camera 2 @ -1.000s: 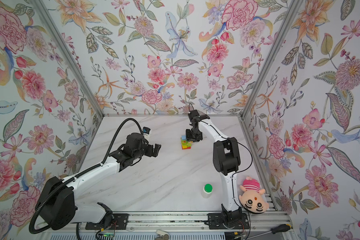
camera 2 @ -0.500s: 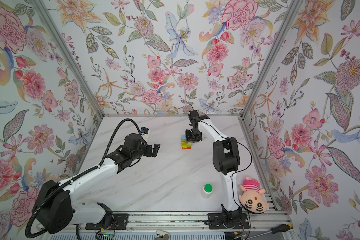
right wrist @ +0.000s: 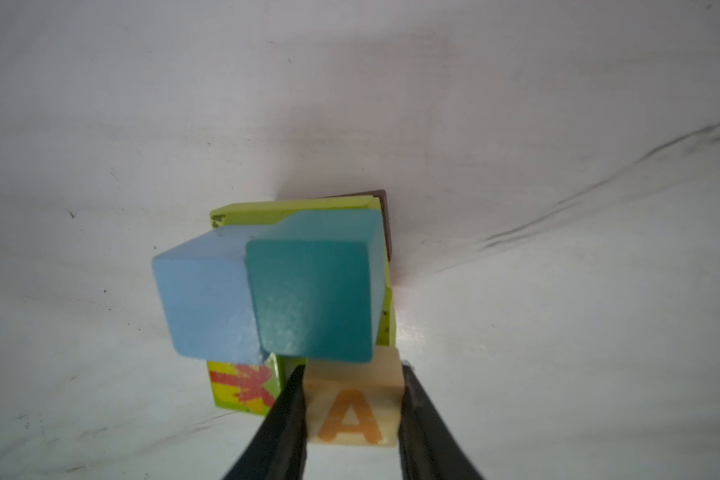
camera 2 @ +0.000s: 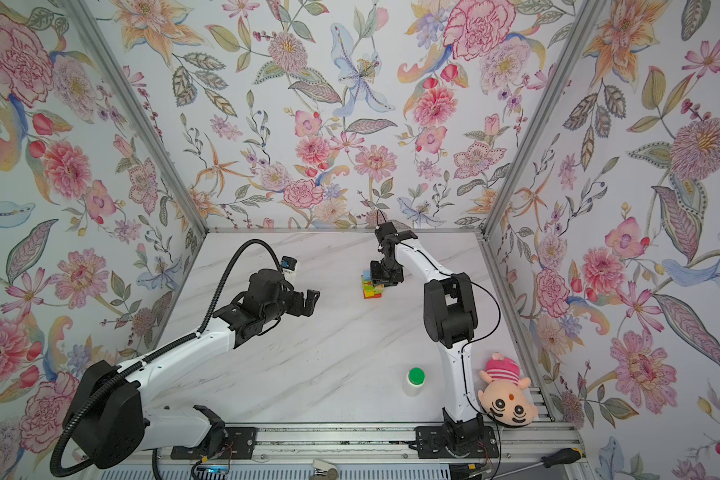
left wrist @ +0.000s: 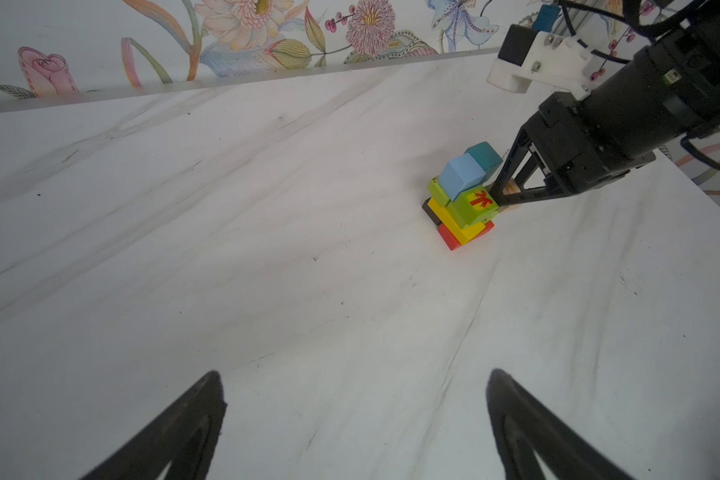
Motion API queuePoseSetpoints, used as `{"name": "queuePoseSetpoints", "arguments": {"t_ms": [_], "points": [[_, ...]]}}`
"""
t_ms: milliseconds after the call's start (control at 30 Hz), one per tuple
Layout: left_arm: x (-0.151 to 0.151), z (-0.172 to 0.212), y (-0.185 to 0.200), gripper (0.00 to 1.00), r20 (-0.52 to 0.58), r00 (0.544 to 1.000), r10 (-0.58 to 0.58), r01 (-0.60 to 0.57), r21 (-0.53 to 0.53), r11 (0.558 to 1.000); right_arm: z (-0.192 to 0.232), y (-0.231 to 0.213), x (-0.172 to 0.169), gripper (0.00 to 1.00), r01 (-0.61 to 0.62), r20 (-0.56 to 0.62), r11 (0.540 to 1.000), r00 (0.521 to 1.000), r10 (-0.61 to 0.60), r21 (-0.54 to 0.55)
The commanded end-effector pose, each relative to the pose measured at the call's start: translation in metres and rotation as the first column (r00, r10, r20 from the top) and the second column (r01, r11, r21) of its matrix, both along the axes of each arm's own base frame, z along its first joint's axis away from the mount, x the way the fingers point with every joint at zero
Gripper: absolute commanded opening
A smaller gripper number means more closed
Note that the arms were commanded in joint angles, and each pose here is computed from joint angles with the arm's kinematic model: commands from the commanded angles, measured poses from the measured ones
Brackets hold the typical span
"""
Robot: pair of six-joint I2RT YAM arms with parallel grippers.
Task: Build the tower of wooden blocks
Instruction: 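Lower the 'A' cube onto the tower beside the green figure cube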
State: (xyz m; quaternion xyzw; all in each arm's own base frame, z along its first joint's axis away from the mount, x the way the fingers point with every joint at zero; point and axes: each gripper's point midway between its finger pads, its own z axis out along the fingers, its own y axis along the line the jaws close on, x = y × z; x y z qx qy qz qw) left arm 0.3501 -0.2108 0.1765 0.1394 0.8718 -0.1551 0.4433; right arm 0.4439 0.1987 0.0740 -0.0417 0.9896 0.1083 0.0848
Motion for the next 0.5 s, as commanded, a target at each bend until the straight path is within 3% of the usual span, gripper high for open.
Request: {"name": "queuePoseSetpoints", "arguments": {"t_ms": [0,467], "points": [[0.0018,0.0043,0.0089,0.99,0.013,0.999,0.031,-0.031,0.002,1.000,0.0008,0.0012,0.0012,0.37,-0.010,-0.009,1.000,1.000,0.010,0.000],[0.0013,0.0024,0.0099,0.99,0.014,1.000,0.027,-0.027,0.012,1.000,-0.0005,0.0029,0.0035,0.38,-0.005,-0.015,1.000,1.000,0.005,0.002]]}}
